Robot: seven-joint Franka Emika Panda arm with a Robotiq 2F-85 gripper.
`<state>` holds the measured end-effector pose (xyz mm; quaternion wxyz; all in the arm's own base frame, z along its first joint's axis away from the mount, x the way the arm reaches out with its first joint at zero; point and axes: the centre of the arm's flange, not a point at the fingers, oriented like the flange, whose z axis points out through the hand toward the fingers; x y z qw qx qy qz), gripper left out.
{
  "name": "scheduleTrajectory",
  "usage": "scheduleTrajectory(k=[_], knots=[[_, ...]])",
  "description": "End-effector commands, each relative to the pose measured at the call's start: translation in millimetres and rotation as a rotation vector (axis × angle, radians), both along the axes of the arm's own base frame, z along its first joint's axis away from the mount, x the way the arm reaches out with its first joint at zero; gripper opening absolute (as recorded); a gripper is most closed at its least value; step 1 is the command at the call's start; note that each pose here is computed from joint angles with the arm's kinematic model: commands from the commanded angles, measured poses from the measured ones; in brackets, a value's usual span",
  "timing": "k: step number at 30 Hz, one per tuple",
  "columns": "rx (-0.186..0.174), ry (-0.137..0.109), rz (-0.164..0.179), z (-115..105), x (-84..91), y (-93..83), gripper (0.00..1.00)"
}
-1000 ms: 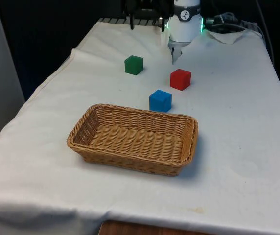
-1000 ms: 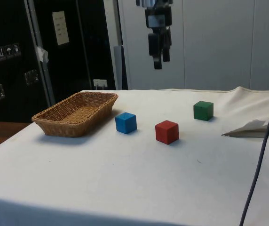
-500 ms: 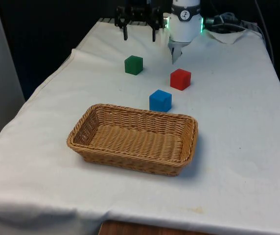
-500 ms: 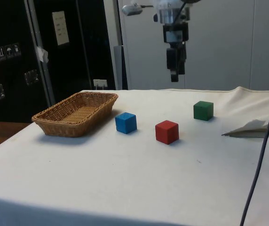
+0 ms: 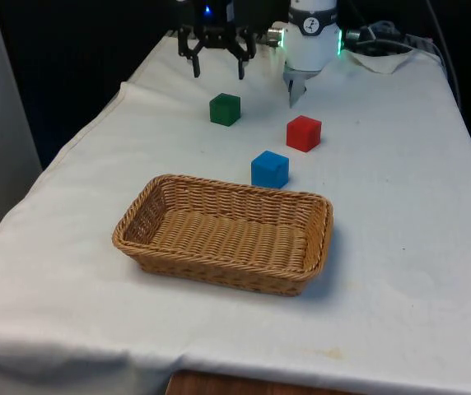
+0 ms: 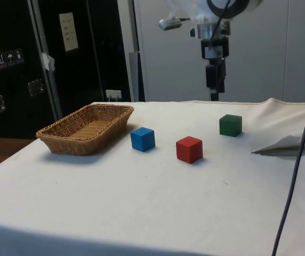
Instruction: Pick up exactly two blocks and place them into the basket.
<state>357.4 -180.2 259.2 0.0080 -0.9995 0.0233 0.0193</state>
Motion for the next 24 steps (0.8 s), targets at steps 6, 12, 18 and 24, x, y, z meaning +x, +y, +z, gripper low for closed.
scheduleTrajectory(k=[6, 12, 18, 24], knots=[[-0.013, -0.007, 0.0, -13.4, -14.4, -14.2, 1.0], [-0.022, -0.016, -0.009, -27.2, -28.3, -21.5, 1.0], [-0.03, -0.025, -0.021, -41.1, -41.9, -20.7, 1.0], [-0.04, -0.029, -0.04, -49.2, -43.7, -13.9, 1.0]])
